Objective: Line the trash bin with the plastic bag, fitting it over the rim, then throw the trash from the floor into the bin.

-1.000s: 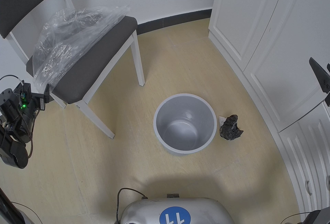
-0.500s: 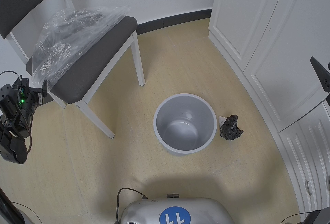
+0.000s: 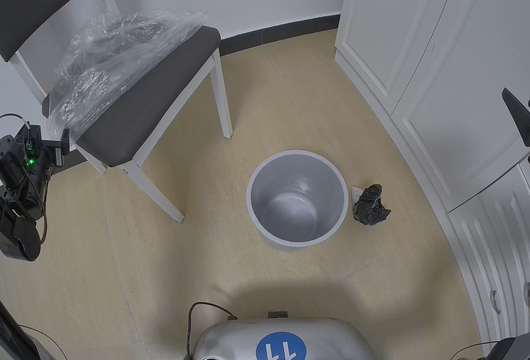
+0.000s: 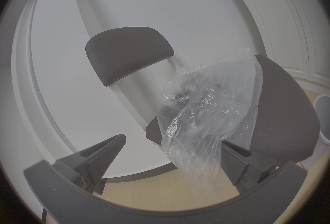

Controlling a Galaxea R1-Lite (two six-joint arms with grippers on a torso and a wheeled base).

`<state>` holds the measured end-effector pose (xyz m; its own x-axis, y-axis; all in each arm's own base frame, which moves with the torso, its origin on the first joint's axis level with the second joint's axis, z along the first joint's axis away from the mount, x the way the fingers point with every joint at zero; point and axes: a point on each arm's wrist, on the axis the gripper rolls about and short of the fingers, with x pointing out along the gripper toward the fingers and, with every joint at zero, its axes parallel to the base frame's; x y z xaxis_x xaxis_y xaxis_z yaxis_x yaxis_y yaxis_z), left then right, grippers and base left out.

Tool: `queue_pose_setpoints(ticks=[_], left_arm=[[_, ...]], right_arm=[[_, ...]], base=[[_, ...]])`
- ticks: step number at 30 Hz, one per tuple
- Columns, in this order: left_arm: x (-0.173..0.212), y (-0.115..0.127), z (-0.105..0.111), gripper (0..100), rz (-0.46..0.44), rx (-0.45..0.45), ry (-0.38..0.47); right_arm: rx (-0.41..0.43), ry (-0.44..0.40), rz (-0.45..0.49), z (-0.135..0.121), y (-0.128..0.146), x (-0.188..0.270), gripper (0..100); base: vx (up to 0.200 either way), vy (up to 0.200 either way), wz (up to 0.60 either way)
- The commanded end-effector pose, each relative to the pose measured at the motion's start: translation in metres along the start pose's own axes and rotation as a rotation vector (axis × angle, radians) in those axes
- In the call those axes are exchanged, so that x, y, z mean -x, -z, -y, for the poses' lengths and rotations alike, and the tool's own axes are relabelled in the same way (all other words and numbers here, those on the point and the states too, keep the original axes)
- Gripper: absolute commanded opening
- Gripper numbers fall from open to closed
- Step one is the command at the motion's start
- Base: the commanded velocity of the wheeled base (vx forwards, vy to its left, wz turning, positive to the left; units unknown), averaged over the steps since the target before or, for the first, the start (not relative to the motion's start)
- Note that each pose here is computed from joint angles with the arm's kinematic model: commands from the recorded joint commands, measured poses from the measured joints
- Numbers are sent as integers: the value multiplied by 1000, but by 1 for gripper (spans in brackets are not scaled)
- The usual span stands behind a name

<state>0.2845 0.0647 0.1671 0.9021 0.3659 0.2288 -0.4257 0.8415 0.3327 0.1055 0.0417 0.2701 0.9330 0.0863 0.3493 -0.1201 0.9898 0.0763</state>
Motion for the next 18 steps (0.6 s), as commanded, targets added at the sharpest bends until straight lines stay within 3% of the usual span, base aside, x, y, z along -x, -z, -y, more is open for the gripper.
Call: queue_pose_setpoints(ticks=[1,18], left_arm=[[-2,0,-5,100,4,-2,-17],[-15,-10,-3,100,58,8,-30]], right_arm=[[1,0,-2,0,0,1,100],[-4,1,16,2,-3,4,100]], base=[[0,0,0],[0,0,0]])
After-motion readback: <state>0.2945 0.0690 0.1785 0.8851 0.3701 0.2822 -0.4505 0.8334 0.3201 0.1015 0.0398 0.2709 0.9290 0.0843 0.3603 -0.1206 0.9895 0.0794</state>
